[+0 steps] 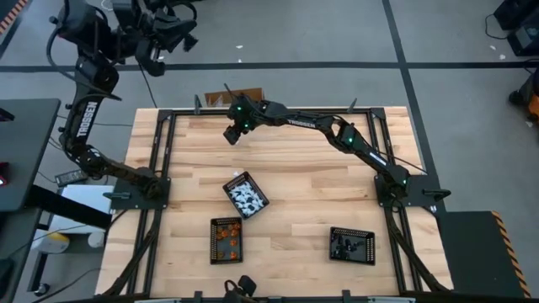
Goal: Sort Halloween decoration
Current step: Put the white ghost toy into the middle black basket
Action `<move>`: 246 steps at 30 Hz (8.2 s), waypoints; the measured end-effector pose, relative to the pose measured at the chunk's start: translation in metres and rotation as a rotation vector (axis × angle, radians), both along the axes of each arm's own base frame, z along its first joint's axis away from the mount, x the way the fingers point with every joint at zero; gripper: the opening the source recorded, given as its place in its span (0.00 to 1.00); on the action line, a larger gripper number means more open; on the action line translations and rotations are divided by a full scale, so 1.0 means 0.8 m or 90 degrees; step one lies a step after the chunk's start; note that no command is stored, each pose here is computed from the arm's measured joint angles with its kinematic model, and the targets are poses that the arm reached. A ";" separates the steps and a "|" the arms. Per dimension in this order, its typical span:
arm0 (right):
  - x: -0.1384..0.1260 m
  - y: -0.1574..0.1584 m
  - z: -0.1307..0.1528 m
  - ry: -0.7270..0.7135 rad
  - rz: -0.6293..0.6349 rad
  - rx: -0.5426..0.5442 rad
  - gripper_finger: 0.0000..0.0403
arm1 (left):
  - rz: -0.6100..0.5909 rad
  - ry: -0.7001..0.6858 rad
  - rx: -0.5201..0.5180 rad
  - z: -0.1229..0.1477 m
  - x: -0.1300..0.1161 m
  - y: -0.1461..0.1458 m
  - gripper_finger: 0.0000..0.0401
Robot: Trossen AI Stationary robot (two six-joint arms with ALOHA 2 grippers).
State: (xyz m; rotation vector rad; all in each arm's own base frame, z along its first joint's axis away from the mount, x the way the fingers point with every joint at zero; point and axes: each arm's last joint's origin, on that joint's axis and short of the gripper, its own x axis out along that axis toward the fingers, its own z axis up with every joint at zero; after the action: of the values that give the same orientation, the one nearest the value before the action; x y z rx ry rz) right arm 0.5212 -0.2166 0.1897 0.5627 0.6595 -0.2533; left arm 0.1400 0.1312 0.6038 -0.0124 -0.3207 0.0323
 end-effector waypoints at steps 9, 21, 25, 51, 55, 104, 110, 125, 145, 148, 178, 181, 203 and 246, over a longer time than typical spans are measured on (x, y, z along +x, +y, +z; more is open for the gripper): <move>-0.002 -0.003 0.000 -0.006 0.001 0.053 0.52 | 0.037 0.094 -0.062 -0.022 -0.004 0.010 0.00; 0.002 0.041 0.050 -0.045 0.052 0.127 0.52 | 0.061 0.092 -0.029 -0.021 -0.009 0.012 0.00; -0.006 0.067 0.100 -0.060 0.056 0.016 0.52 | 0.051 0.081 -0.012 -0.018 -0.010 0.010 0.00; -0.011 -0.011 0.018 0.013 -0.030 -0.006 0.45 | 0.026 0.019 -0.030 -0.003 -0.012 0.007 0.00; -0.010 0.017 0.011 0.069 -0.002 0.059 0.45 | 0.028 0.025 -0.032 -0.005 -0.011 0.008 0.00; 0.007 0.031 -0.032 0.089 -0.173 0.029 0.38 | 0.015 0.088 -0.085 -0.020 -0.007 0.012 0.00; 0.005 0.028 -0.032 0.088 -0.155 0.053 0.33 | 0.016 0.081 -0.071 -0.018 -0.008 0.011 0.00; 0.000 0.017 -0.034 0.099 -0.165 0.052 0.28 | 0.204 0.055 -0.033 -0.015 -0.031 0.021 0.00; -0.006 0.002 -0.044 0.093 -0.132 0.141 0.17 | 0.449 0.291 -0.196 -0.068 -0.049 0.017 0.00; -0.008 -0.004 -0.043 0.084 -0.112 0.163 0.17 | 0.447 0.332 -0.204 -0.076 -0.049 0.017 0.00; -0.206 0.087 0.307 0.081 -0.070 -0.189 0.17 | 0.231 0.680 -0.636 -0.411 0.098 0.056 0.09; -0.221 0.092 0.324 0.060 -0.063 -0.208 0.17 | 0.304 0.701 -0.641 -0.433 0.120 0.052 0.20; -0.281 0.087 0.350 0.088 0.058 -0.257 0.17 | 0.510 0.692 -0.640 -0.425 0.162 0.061 0.53; -0.052 0.012 0.071 -0.107 0.097 -0.061 0.17 | 0.355 0.183 -0.106 -0.075 0.027 0.009 0.39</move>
State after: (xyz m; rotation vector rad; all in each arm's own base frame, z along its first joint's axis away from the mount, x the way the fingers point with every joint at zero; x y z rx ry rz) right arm 0.4794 -0.2071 0.2467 0.4349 0.5216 -0.0927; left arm 0.1613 0.1386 0.5437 -0.0816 -0.0255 0.6090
